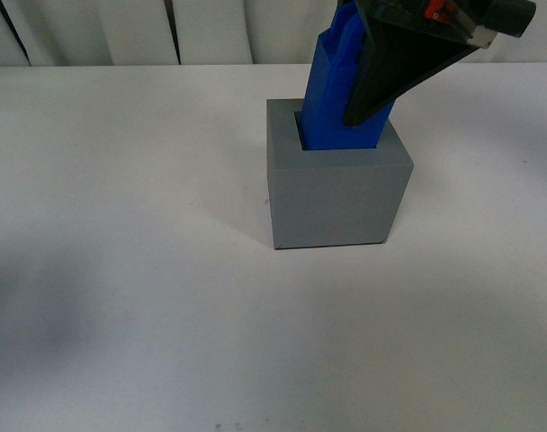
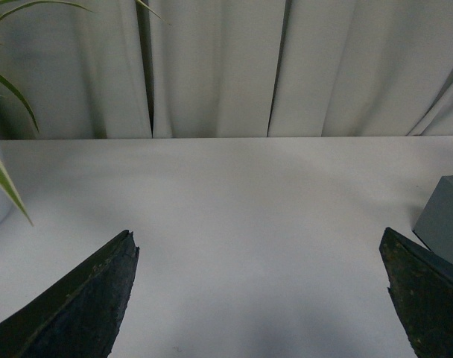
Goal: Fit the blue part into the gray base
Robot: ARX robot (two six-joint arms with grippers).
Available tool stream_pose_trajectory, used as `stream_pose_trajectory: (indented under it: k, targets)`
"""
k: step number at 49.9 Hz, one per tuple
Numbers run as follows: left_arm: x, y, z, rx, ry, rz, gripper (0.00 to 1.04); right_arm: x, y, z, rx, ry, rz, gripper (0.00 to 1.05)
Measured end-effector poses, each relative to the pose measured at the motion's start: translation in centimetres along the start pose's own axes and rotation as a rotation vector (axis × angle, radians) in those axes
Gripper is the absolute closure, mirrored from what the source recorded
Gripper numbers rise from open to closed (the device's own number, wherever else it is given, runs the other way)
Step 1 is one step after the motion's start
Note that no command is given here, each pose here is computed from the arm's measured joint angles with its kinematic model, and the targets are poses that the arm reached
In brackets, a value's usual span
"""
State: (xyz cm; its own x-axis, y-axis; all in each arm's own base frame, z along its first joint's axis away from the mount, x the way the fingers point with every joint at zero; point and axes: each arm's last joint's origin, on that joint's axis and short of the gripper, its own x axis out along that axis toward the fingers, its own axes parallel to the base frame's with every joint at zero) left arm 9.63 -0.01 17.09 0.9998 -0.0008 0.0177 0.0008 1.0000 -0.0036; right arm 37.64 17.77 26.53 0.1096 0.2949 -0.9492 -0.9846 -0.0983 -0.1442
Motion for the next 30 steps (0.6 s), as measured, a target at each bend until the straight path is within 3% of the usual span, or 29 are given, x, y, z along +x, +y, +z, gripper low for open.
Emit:
stream_pose_trajectory:
  k: [4, 20, 30]
  targets:
    - [0.0, 0.0, 0.0, 0.000, 0.000, 0.000, 0.06, 0.1, 0.0, 0.0, 0.000, 0.000, 0.000, 0.56]
    - [0.0, 0.0, 0.0, 0.000, 0.000, 0.000, 0.06, -0.2, -0.1, -0.3, 0.031, -0.044, 0.017, 0.08]
    - [0.0, 0.0, 0.0, 0.000, 0.000, 0.000, 0.06, -1.0, -0.3, -0.8, 0.051, -0.075, 0.019, 0.08]
